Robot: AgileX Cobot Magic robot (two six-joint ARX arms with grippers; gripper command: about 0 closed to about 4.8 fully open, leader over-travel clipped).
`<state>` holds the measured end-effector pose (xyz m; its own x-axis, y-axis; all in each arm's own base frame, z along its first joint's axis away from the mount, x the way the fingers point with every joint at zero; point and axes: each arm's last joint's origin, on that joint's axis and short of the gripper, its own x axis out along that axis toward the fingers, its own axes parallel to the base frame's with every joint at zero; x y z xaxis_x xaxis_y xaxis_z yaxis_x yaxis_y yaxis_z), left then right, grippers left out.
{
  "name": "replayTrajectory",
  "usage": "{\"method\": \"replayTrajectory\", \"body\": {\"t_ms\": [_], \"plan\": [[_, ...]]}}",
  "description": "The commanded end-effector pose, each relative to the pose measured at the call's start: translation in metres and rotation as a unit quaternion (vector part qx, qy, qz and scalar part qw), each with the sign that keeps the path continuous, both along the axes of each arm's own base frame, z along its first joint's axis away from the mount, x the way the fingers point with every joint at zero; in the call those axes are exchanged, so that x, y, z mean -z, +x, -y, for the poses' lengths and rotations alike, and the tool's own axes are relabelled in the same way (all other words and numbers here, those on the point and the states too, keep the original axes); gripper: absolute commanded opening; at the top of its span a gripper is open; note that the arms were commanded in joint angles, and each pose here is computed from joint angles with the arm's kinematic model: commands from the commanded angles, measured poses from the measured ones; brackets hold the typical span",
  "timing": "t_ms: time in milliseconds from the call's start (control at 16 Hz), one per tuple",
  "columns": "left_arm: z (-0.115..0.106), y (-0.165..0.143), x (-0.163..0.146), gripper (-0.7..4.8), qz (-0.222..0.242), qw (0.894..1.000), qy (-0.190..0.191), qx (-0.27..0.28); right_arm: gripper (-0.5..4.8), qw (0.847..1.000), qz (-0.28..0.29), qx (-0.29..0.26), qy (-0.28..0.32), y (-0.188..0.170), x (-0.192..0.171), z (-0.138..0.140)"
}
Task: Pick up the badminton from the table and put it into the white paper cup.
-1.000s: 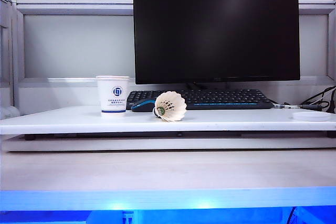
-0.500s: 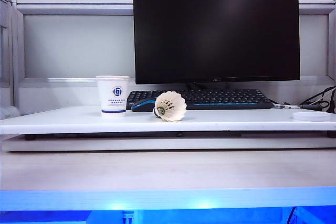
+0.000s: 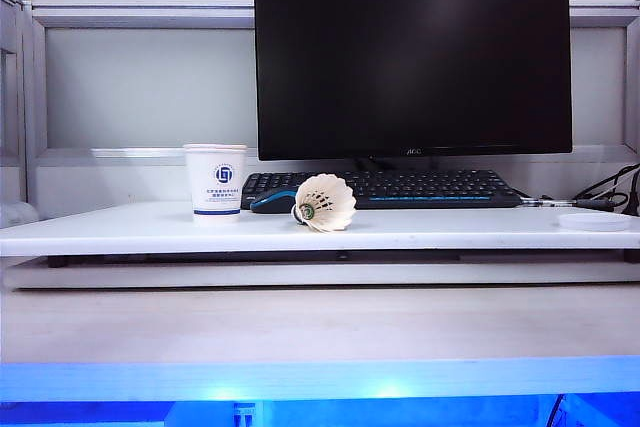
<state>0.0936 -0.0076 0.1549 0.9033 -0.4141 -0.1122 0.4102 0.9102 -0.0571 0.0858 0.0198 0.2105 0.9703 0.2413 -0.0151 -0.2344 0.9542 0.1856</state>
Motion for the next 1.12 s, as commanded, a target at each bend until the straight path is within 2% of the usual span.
{"method": "replayTrajectory", "body": {"t_ms": [62,125,312,437,562,625,812,1062,1125], "plan": [[0.001,-0.001,0.002,1.05,-0.015,1.000,-0.005,0.014,2.03,0.999,0.009,-0.032,0.032,-0.004,-0.014,-0.001],[0.001,-0.001,0.002,1.35,-0.015,1.000,-0.005,0.014,2.55,0.999,0.002,-0.032,0.031,-0.006,-0.020,-0.001],[0.001,-0.001,0.002,1.35,-0.019,1.000,-0.013,0.013,3.88,0.998,-0.023,-0.043,0.028,-0.006,-0.040,-0.001],[0.001,-0.001,0.002,1.34,-0.019,1.000,-0.013,0.013,3.93,0.988,-0.078,-0.116,0.073,0.019,-0.076,-0.011],[0.001,-0.001,0.002,1.35,-0.019,1.000,-0.013,0.013,4.47,0.977,-0.097,-0.147,0.120,0.035,-0.090,-0.017],[0.001,-0.001,0.002,1.34,-0.020,1.000,-0.013,0.013,4.55,0.970,-0.111,-0.163,0.143,0.044,-0.094,-0.020],[0.001,-0.001,0.002,1.34,-0.019,1.000,-0.013,0.013,4.79,0.948,-0.152,-0.208,0.185,0.077,-0.102,-0.031],[0.001,-0.001,0.002,1.34,-0.019,1.000,-0.013,0.012,4.79,0.923,-0.203,-0.243,0.216,0.107,-0.097,-0.051],[0.001,-0.001,0.002,1.34,-0.019,1.000,-0.013,0.012,4.79,0.913,-0.217,-0.253,0.235,0.115,-0.093,-0.058]]}}
